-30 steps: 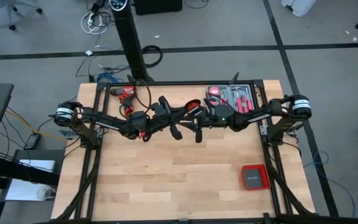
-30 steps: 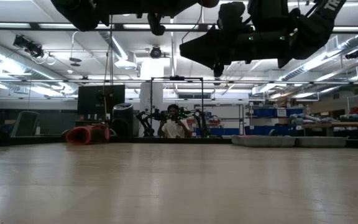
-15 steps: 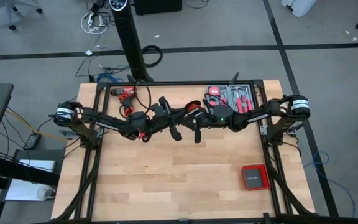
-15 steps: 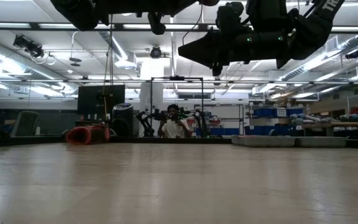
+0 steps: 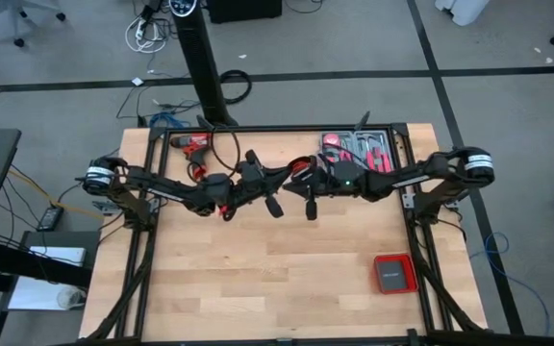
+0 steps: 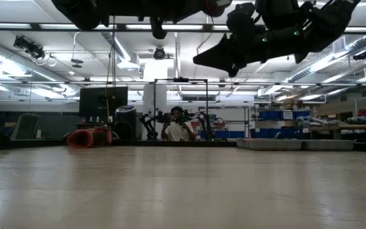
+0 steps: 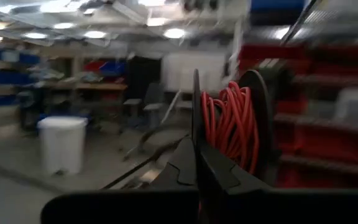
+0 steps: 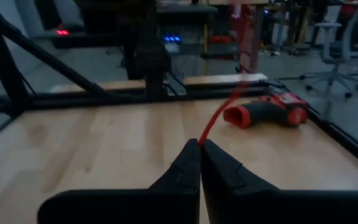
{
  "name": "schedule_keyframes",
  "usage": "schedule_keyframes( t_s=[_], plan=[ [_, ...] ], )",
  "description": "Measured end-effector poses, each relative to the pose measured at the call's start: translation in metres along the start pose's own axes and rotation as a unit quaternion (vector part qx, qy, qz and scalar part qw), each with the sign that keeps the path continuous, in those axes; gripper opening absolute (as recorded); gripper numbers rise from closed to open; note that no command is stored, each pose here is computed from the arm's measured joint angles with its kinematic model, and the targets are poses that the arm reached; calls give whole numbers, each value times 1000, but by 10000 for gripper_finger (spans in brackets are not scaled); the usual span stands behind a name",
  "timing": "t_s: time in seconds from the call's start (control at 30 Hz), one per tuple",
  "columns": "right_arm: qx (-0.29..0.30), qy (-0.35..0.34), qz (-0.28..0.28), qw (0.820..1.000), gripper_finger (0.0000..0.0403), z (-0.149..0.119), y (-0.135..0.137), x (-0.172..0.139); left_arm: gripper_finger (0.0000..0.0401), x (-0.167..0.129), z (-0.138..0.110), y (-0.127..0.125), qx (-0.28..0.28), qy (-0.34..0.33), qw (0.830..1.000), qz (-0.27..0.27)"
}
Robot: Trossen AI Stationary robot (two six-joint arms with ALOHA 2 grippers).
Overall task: Coil cords
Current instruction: Coil the red wire on the black spool
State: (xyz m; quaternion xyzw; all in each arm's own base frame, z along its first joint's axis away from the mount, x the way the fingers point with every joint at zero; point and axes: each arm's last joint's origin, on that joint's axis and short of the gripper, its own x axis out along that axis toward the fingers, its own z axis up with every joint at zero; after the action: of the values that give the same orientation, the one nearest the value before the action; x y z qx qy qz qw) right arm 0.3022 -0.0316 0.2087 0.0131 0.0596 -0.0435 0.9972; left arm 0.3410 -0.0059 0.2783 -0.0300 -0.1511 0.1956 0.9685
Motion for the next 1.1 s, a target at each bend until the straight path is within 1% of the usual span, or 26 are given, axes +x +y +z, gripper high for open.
schedule_keyframes(
  t_s=[0.07, 0.2, 0.43, 0.63, 0.77, 0.9, 1.1],
  plan=[
    [-9, 12, -12, 1000, 2, 4, 0, -8, 0, -1, 1, 2, 15, 12, 1000, 18],
    [-30, 46, -67, 996, 1, 8, -4, -26, 0, -4, 12, 4, 25, 20, 999, 25],
    [-43, 32, -118, 992, 1, 28, -10, -54, 0, -8, 20, 10, 55, 73, 995, 28],
    [-53, 13, -134, 989, 1, 43, -10, -72, 0, -3, 23, 15, 89, 141, 985, 35],
    [-58, 0, -160, 985, 1, 51, -11, -82, 0, -1, 21, 17, 106, 181, 977, 37],
    [-60, -5, -169, 984, 1, 54, -11, -87, 0, 0, 22, 17, 109, 188, 975, 37],
    [-60, -16, -157, 986, 1, 59, -5, -86, 0, 0, 19, 20, 116, 203, 971, 43]
  ],
)
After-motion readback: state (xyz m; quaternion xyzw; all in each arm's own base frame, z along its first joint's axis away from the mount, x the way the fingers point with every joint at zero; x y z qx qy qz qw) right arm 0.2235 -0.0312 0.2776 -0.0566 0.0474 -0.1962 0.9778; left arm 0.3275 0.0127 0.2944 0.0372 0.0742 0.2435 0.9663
